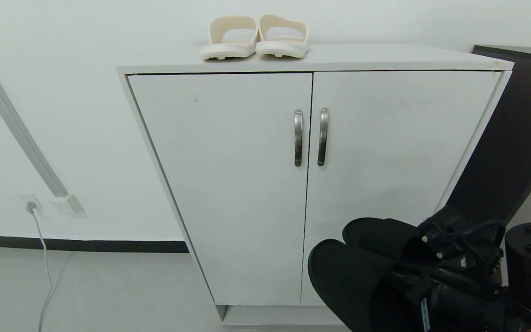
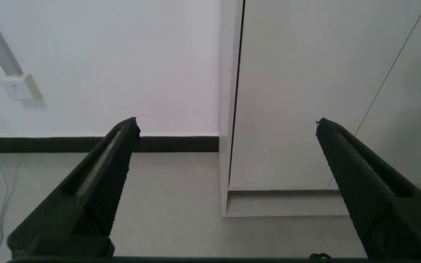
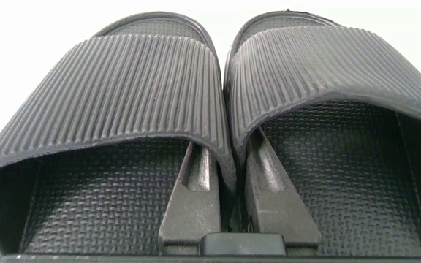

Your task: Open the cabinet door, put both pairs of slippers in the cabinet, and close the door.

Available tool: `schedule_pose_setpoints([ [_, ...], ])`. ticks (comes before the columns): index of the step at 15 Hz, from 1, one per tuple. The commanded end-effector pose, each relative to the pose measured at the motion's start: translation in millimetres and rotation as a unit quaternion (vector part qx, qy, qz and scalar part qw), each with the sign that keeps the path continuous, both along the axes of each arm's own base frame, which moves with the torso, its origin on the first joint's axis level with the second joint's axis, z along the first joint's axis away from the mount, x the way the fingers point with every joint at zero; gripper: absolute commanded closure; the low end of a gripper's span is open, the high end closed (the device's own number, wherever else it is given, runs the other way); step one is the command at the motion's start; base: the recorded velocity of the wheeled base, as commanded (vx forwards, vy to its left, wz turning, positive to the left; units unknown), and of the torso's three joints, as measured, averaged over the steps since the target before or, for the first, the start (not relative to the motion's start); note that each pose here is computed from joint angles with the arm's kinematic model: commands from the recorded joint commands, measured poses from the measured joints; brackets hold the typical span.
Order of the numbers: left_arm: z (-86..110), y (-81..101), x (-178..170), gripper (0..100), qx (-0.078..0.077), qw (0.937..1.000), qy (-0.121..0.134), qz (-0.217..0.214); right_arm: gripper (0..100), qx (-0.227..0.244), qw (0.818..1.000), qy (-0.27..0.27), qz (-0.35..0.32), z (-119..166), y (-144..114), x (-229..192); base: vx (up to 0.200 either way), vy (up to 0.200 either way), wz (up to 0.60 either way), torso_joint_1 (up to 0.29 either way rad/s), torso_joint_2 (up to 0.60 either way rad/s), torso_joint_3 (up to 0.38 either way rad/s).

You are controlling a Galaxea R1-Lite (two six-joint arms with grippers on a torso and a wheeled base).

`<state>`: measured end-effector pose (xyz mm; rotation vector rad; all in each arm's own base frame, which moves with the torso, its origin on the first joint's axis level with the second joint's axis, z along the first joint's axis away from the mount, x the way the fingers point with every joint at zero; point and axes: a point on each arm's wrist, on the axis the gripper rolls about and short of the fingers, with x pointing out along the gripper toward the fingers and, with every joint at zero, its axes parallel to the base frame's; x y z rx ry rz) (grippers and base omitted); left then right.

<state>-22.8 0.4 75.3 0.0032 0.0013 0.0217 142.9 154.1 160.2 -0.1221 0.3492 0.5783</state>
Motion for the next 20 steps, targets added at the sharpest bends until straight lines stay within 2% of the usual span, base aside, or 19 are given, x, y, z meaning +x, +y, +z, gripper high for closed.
schedule_pose_setpoints([
  [1, 0.0, 0.0, 0.1, 0, 0.000, 1.0000, 0.001, 0.001, 100, 0.001, 1.000, 0.000, 0.000, 0.1, 0.2, 0.1, 0.000, 0.000, 0.00, 0.000, 0.00, 0.000],
  [6, 0.4, -0.2, 0.0, 0, -0.001, 1.0000, 0.000, -0.003, 100, 0.000, 1.000, 0.001, 0.001, -0.3, 0.0, -0.1, 0.000, 0.000, 0.00, 0.000, 0.00, 0.000],
  [9, 1.0, -0.1, 1.4, 0, 0.001, 0.9999, 0.011, -0.005, 100, 0.000, 1.000, 0.002, 0.003, -0.8, -0.2, -0.8, 0.000, 0.000, 0.00, 0.000, 0.00, 0.000],
  [10, 10.3, -0.3, 2.6, 0, 0.000, 0.9998, 0.012, -0.013, 100, -0.001, 1.000, 0.002, 0.003, -1.2, -0.4, -0.9, 0.000, 0.000, 0.00, 0.000, 0.00, 0.000],
  [11, 39.8, -0.8, 0.1, 0, -0.019, 0.9994, -0.014, -0.026, 100, -0.001, 1.000, 0.002, 0.003, -1.4, -0.5, -1.0, 0.000, 0.000, 0.00, 0.000, 0.00, 0.000],
  [12, 67.8, -1.5, 1.6, 0, -0.040, 0.9980, -0.024, -0.042, 100, 0.000, 1.000, 0.001, 0.004, -1.7, 0.2, -0.9, 0.000, 0.000, 0.00, 0.000, 0.00, 0.000],
  [13, 88.9, -2.8, 11.5, 0, -0.039, 0.9968, -0.008, -0.069, 100, -0.002, 1.000, 0.000, 0.005, -2.6, 1.2, -0.4, 0.000, 0.000, 0.00, 0.000, 0.00, 0.000],
  [15, 114.3, -6.3, 31.8, 0, -0.041, 0.9886, 0.025, -0.143, 100, -0.005, 1.000, -0.001, 0.008, -3.2, 1.2, -0.9, 0.000, 0.000, -0.30, 0.001, 0.00, 0.001],
  [16, 119.9, -7.9, 41.0, 0, -0.044, 0.9818, 0.042, -0.180, 100, -0.003, 1.000, -0.002, 0.008, -2.4, 0.6, -1.4, 0.000, 0.000, 0.00, 0.000, 0.00, 0.000],
  [18, 127.9, -10.4, 58.5, 0, -0.047, 0.9698, 0.048, -0.234, 100, -0.004, 1.000, -0.002, 0.010, -2.2, 0.7, -2.6, 0.000, 0.000, 0.00, 0.000, 0.00, 0.000],
  [20, 131.6, -11.9, 75.4, 0, -0.050, 0.9625, 0.056, -0.261, 100, -0.005, 1.000, -0.001, 0.013, -3.3, 1.5, -3.6, 0.000, 0.000, 0.00, 0.000, 0.00, 0.000],
])
